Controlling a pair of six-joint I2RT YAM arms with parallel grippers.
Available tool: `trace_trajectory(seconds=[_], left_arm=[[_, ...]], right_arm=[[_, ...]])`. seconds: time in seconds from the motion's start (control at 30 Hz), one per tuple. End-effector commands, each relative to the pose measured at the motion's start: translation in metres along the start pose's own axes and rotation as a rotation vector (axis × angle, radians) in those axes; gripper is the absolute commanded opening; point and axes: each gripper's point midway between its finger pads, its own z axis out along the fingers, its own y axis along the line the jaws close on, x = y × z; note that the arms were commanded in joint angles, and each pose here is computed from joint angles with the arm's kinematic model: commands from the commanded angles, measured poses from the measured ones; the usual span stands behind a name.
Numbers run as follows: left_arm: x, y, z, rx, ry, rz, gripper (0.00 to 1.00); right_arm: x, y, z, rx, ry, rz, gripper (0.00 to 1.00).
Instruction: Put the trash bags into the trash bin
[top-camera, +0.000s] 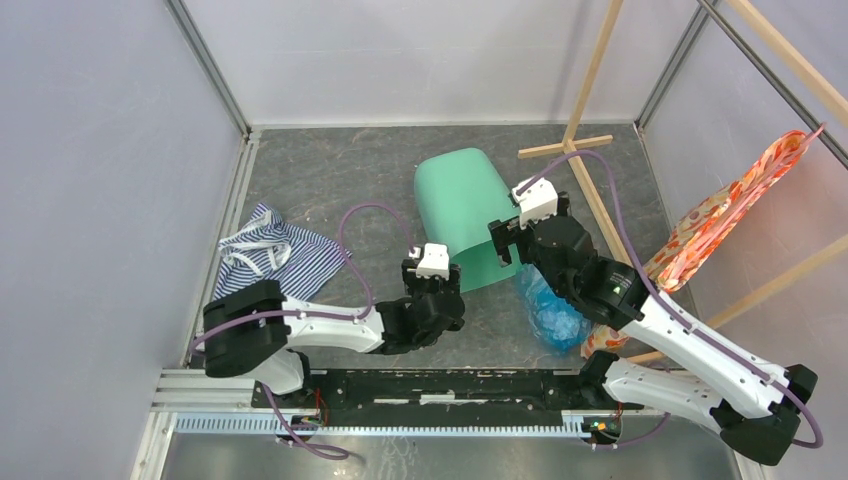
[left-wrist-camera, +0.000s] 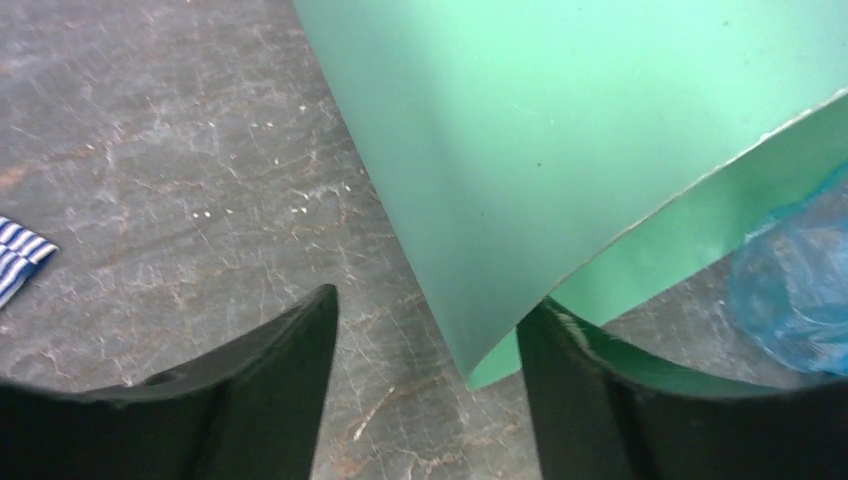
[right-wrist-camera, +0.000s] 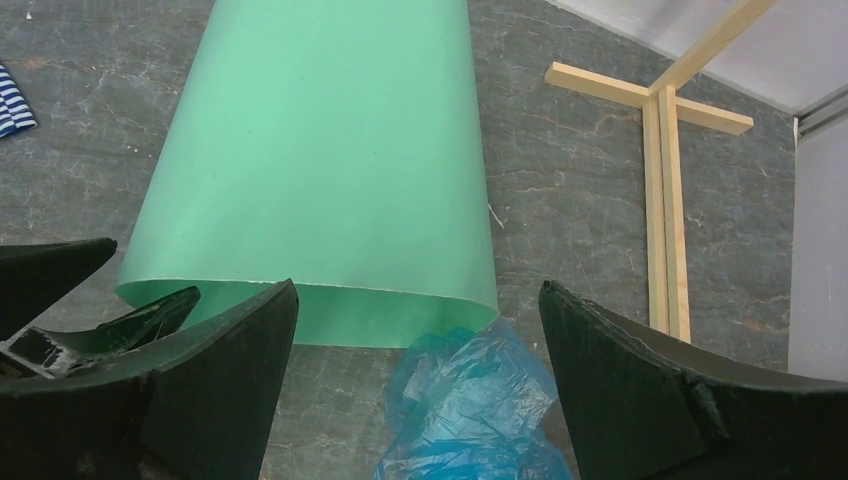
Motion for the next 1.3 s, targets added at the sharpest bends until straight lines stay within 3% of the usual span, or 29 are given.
trace_trajectory(seconds=[0.0, 0.1, 0.33, 0.47, 0.83, 1.1, 1.27], left_arm=[[-0.022, 0.007, 0.008, -0.088, -0.118, -0.006, 0.66], [-0.029, 0.01, 0.013, -0.101, -0.125, 0.002, 0.56], [-0.075, 0.028, 0.022, -0.142, -0.13, -0.006, 0.15], [-0.109, 0.042, 0.031, -0.14, -0.11, -0.037, 0.02], [-0.182, 0.078, 0.065, -0.125, 0.153, -0.091, 0.02], [-0.202, 0.087, 0.08, -0.061, 0.384, -0.22, 0.02], [-0.195, 0.11, 0.094, -0.105, 0.545, -0.185, 0.02]], right_arm=[[-0.009, -0.001, -0.001, 0.011, -0.044, 0.036, 0.98], [-0.011, -0.002, -0.002, 0.011, -0.05, 0.039, 0.98], [-0.019, -0.005, -0.007, 0.012, -0.069, 0.044, 0.98], [-0.027, -0.008, -0.013, 0.01, -0.088, 0.058, 0.98], [-0.055, -0.018, -0.03, 0.006, -0.136, 0.085, 0.98], [-0.067, -0.006, -0.03, -0.061, -0.137, 0.077, 0.98], [-0.066, 0.008, -0.029, -0.127, -0.134, 0.082, 0.98]])
